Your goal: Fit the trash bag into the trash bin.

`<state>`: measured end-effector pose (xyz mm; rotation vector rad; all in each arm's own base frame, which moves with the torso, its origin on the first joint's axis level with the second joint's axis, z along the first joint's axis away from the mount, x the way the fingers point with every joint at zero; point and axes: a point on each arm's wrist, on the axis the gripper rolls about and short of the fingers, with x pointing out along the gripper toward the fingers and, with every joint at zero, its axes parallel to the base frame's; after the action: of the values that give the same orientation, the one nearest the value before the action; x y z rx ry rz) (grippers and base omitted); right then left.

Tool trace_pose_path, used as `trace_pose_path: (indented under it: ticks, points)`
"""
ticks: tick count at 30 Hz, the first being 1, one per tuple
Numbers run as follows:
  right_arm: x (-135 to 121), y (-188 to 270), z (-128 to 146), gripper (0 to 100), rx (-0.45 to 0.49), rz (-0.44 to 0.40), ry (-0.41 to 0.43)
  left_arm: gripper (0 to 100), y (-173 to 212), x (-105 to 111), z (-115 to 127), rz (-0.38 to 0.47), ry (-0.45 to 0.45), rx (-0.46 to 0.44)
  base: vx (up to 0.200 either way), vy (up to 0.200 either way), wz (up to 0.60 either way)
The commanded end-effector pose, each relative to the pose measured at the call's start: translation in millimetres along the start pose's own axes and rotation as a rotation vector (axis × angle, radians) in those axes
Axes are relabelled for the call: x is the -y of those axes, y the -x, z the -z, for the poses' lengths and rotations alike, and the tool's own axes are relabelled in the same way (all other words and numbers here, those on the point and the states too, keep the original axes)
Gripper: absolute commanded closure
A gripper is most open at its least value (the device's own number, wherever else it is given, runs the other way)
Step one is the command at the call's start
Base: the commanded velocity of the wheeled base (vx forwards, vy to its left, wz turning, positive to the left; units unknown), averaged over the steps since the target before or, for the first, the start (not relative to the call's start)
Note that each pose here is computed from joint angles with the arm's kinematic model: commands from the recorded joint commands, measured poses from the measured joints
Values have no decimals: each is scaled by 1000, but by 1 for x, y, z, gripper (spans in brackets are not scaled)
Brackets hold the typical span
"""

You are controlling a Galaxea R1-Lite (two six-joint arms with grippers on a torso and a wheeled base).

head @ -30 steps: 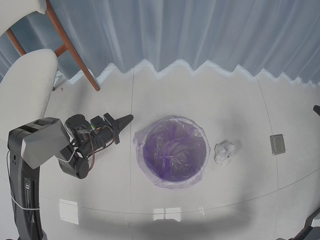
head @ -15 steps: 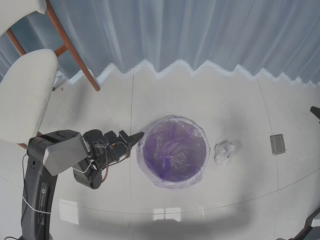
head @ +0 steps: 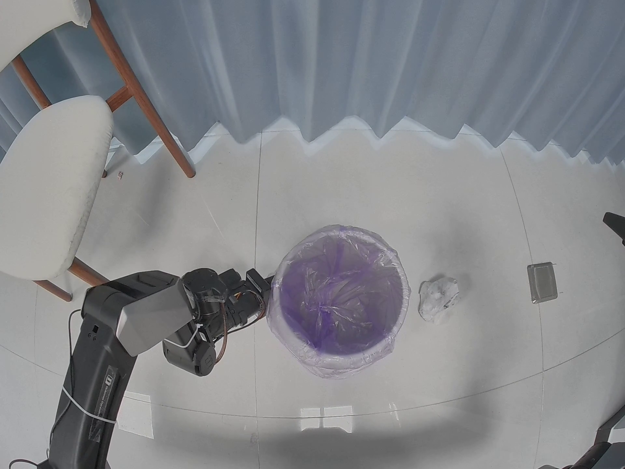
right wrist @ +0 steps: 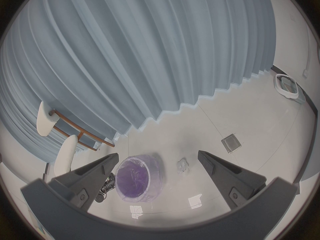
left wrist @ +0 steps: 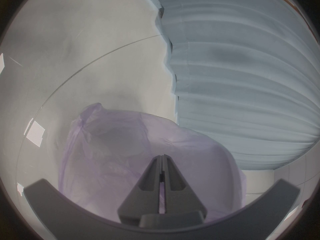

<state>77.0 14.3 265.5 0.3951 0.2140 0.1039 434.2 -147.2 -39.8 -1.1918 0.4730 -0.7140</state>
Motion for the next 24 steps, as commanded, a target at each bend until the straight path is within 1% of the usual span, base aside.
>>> trace_pose_path:
  ticks: [1,5,7,11,12,13,14,15,17,20,21,24]
  points:
    - [0,-1,1,0,-7,3,1,100,-3,-17,5,-16,9,-2,0,0,0]
    - [0,-2,1,0,-10,6,3,100,-4,-18,3,-15,7,8,0,0,0]
    - [1,-3,3,0,-17,9,3,100,-5,-19,2,-18,4,36,0,0,0]
    - [1,-4,3,0,-18,8,5,100,-1,-9,-1,-41,3,114,0,0,0]
    - [1,-4,3,0,-18,8,8,100,5,8,-8,-41,-5,154,0,0,0]
    - [1,-3,3,0,-18,8,8,100,10,17,-12,-44,-6,168,0,0,0]
    - [1,-3,3,0,-19,10,8,100,16,22,-17,-50,-6,177,0,0,0]
    - [2,-4,5,0,-25,11,8,100,27,25,-29,-64,-12,206,0,0,0]
    - [3,-5,7,0,-33,15,9,100,33,25,-41,-65,-24,237,0,0,0]
    - [4,-6,10,0,-45,18,11,100,38,19,-63,-64,-83,286,0,0,0]
    - [4,-6,11,0,-48,19,11,100,36,15,-65,-68,-101,290,0,0,0]
    - [4,-8,10,0,-51,21,11,100,28,-3,-60,-89,-126,271,0,0,0]
